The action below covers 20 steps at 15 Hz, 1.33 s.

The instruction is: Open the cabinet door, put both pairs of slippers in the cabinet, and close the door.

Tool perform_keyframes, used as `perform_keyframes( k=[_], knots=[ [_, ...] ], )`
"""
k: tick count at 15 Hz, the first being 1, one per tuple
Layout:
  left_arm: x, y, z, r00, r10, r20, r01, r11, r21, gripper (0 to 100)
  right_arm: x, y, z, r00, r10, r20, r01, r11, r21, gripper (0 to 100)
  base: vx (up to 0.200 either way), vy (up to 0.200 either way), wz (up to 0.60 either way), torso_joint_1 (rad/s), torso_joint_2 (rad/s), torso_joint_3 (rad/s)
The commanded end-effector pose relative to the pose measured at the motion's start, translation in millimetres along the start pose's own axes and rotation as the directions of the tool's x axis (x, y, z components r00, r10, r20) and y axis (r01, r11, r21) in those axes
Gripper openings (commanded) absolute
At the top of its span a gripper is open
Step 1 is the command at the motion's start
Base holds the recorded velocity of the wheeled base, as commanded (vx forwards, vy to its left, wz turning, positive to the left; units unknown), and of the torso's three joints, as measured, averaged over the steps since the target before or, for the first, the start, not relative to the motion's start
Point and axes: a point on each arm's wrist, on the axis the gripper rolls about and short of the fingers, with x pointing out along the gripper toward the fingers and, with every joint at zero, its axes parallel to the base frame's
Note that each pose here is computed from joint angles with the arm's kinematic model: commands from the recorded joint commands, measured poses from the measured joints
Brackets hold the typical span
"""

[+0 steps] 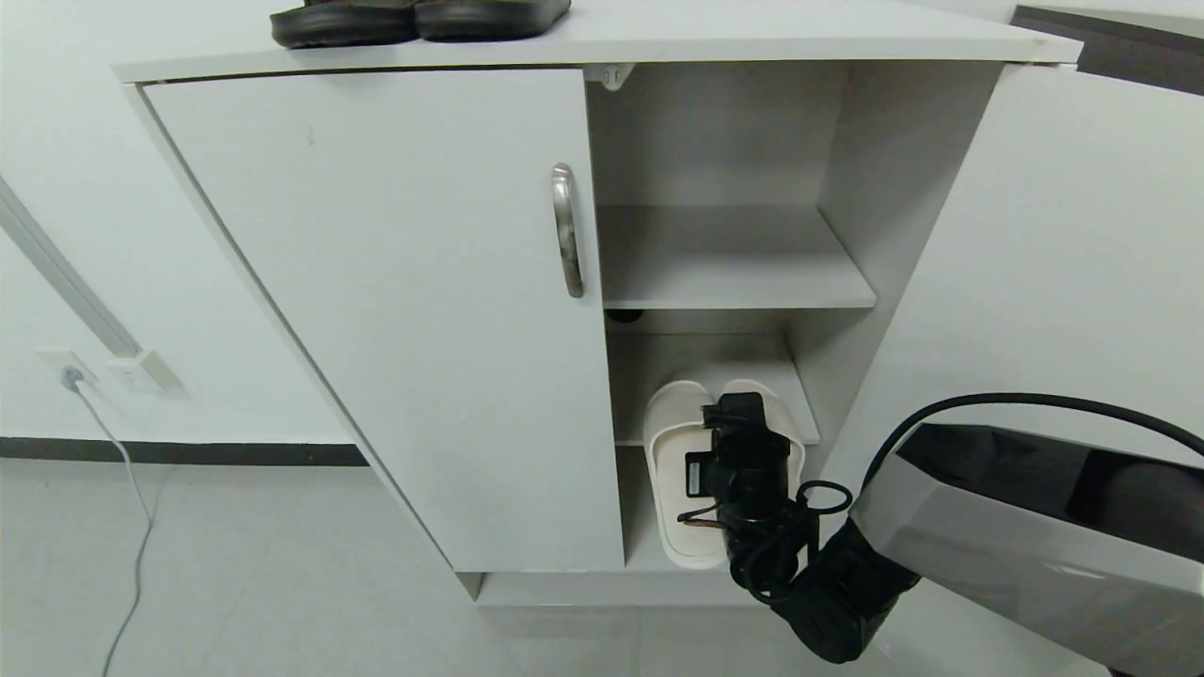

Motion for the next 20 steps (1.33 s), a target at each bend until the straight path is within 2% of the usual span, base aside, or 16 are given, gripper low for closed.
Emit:
perform_keyframes(
  k=[1, 4, 11, 20],
  knots=[
    [0.2, 0.0, -0.3, 1.0, 0.0, -0.003, 0.0, 1.0, 0.0, 0, 1.8, -1.2, -4.1, 1.0, -0.003, -0.008, 0.003, 1.0, -0.008, 0, 0.2, 0.0, 0.0, 0.002, 0.0, -0.002],
    [0.2, 0.0, -0.3, 1.0, 0.0, -0.003, 0.0, 1.0, 0.0, 0, 11.3, -7.9, -8.1, 1.0, -0.002, -0.015, 0.002, 0.999, -0.04, 0, 0.0, 0.0, 0.0, 0.0, 0.0, 0.0],
    [0.1, 0.0, 0.1, 1.0, 0.0, -0.001, 0.0, 1.0, 0.0, 0, 62.9, -6.5, -6.7, 1.0, 0.003, 0.017, -0.002, 1.0, -0.022, 0, 0.0, 0.0, 0.0, 0.0, 0.0, 0.0],
    [0.1, 0.0, 0.1, 1.0, 0.0, -0.001, 0.0, 1.0, 0.001, 0, 99.6, 4.7, 25.4, 0.999, -0.023, 0.028, 0.023, 1.0, -0.009, 0, 0.0, 0.0, 0.0, 0.0, 0.0, 0.0]
  ],
)
